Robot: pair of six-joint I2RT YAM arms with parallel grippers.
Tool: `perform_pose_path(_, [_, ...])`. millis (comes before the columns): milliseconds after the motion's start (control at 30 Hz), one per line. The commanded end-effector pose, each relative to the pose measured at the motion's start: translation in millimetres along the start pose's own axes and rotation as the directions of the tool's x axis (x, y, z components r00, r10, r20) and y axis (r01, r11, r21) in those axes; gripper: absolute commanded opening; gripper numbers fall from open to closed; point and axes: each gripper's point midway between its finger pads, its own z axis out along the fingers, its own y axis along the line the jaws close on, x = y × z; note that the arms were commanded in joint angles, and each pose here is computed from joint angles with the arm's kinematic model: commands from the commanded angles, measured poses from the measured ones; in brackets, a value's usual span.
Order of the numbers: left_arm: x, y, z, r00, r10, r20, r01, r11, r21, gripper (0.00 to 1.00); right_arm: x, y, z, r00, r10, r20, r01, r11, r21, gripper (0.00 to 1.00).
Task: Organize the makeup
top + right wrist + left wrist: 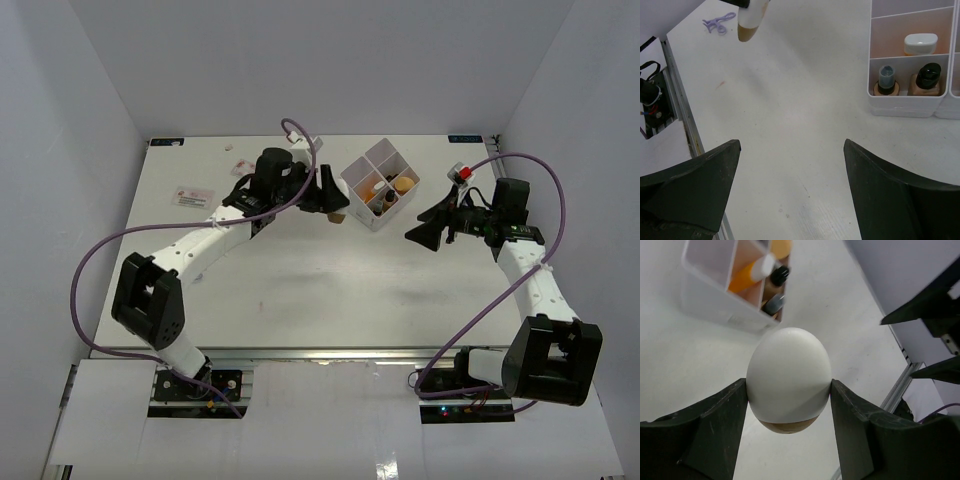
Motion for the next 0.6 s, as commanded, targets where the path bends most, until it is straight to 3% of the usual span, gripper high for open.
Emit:
perform_pose_path(0, [-63.4,-43.2,22.5,0.910,0.334,0.246,-0.367,0.925,0.101,0.00,-4.1,1.6,-5.5,1.000,-0.018,0.022,0.018,1.000,-0.003,0.90])
perform_pose_path(100, [-91.3,-46.6,35.0,0.853,0.401,0.334,-0.443,0.895,0.057,0.00,-3.7,-0.4,-6.3,1.000,-0.017,0.023,0.017,1.000,0.004,0.90])
perform_pose_path(233, [-115.4,-37.4,58.7,0.818,0.421,0.391,-0.432,0.899,-0.063,0.00,-2.3,-2.7,-6.2,1.000,-0.019,0.020,0.018,1.000,0.011,0.90])
perform_pose_path(333, [-127.0,-21.2,78.7,0.810,0.413,0.417,-0.343,0.910,-0.235,0.00,-0.8,-5.6,-5.9,1.000,-0.014,0.016,0.014,1.000,0.018,0.90])
perform_pose_path(467, [-130.7,-21.4,92.2,0.749,0.454,0.482,-0.267,0.874,-0.407,0.00,0.9,-8.2,-6.1,1.000,-0.009,0.013,0.009,1.000,0.026,0.90])
perform_pose_path(567, [-138.9,-16.2,97.1,0.694,0.519,0.500,-0.119,0.766,-0.631,0.00,1.3,-10.8,-7.0,1.000,-0.010,0.011,0.010,0.999,0.039,0.90])
